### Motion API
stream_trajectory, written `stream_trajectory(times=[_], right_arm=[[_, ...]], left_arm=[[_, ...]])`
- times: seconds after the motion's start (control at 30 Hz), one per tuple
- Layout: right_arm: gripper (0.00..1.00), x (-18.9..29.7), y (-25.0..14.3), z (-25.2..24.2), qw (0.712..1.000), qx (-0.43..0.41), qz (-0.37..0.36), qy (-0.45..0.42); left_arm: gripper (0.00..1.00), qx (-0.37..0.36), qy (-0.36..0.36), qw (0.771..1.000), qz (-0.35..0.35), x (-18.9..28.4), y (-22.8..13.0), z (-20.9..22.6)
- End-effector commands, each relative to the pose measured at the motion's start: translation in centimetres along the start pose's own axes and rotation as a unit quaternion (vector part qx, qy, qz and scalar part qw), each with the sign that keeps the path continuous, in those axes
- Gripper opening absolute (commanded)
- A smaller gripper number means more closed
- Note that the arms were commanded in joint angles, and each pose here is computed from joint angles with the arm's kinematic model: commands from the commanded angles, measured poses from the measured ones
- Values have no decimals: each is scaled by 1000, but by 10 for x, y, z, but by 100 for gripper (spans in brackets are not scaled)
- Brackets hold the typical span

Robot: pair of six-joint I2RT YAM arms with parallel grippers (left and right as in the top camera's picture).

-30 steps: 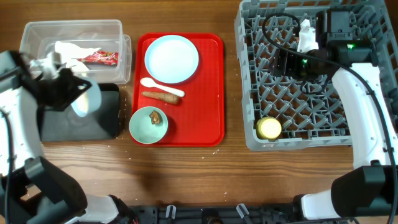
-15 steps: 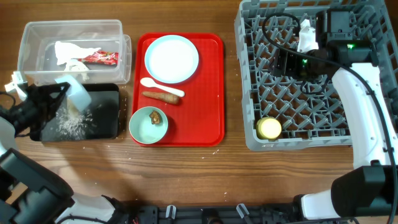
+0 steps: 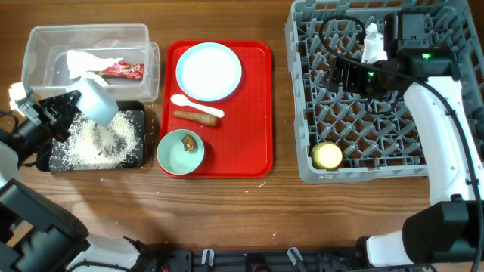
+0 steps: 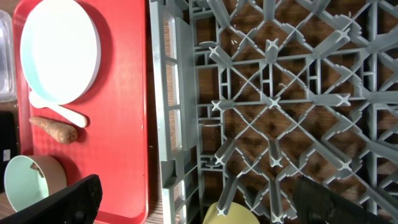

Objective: Sort waste into correct bins and load items into the dishwasher rack
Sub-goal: 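Tip the rice out of the bowl onto the black tray, then return the empty bowl to the red tray with the left gripper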

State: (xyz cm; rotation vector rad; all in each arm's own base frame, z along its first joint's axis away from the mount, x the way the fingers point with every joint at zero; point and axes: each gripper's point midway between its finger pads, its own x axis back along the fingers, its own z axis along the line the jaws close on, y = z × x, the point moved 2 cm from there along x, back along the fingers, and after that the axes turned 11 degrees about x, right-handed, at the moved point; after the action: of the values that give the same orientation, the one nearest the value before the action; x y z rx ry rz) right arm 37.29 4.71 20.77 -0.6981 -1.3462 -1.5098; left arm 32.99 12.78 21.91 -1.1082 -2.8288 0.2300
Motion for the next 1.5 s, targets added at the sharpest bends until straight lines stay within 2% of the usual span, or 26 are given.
stream_trajectory(times=[0.0, 0.37, 0.5, 0.63, 0.73, 0.93, 1.07, 1.17, 1.3, 1.37, 1.47], right_arm=[[100, 12, 6, 3, 1000, 5, -19, 0], [100, 11, 6, 3, 1000, 5, -19, 0], [100, 11, 6, 3, 1000, 5, -19, 0], [100, 11, 6, 3, 1000, 5, -19, 0], [100, 11, 6, 3, 1000, 5, -19, 0], [100, 11, 6, 3, 1000, 5, -19, 0], [100, 11, 6, 3, 1000, 5, -18, 0], [100, 11, 5, 3, 1000, 5, -17, 0], [100, 11, 6, 3, 1000, 5, -18, 0], [100, 11, 6, 3, 1000, 5, -18, 0], [100, 11, 6, 3, 1000, 5, -18, 0]], left_arm=[[4, 24, -19, 1000, 5, 3, -1, -2], [4, 45, -19, 999, 5, 2, -3, -3], [4, -3, -3, 1000, 21, -11, -18, -12], [4, -67, 88, 993, 39, -45, -46, -12], [4, -145, 170, 972, 70, -83, -83, -9], [4, -305, 305, 889, 154, -165, -165, 30], [4, -400, 393, 804, 197, -206, -222, 82], [4, -432, 463, 749, 195, -218, -250, 124], [4, -466, 518, 676, 242, -223, -283, 185], [4, -466, 530, 659, 260, -222, -290, 205], [5, -466, 539, 646, 274, -222, -297, 222]])
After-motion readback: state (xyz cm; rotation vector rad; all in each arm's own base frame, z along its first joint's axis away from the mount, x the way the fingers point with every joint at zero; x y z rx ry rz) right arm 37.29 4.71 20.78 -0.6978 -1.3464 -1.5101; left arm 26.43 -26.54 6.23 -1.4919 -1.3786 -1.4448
